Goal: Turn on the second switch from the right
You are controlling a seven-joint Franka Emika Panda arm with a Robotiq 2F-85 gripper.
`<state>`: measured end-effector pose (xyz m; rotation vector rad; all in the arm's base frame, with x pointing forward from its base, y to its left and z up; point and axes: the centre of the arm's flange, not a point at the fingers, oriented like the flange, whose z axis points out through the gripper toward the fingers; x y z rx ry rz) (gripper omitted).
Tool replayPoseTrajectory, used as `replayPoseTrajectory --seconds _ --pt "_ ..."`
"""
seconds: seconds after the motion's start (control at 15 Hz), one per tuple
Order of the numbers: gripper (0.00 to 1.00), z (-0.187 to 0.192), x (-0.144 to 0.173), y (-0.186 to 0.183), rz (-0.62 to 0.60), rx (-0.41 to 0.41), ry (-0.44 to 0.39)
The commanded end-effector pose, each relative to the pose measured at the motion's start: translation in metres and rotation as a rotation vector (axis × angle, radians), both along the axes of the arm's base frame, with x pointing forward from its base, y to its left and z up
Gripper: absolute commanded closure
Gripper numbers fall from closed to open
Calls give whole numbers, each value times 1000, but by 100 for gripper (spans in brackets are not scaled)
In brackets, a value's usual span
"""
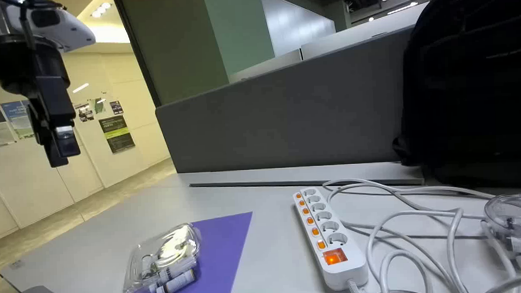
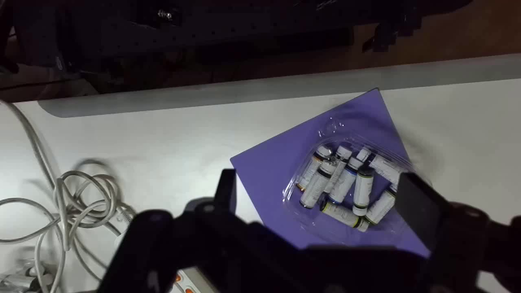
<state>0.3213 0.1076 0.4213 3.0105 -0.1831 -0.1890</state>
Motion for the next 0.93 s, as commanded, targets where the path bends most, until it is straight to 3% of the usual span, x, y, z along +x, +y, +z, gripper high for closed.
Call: replayPoseTrajectory --seconds 0.0,0.6,0.87 --pt "0 0 0 0 0 0 0" --pt "0 0 0 0 0 0 0" --pt "0 6 15 -29 -105 -23 -129"
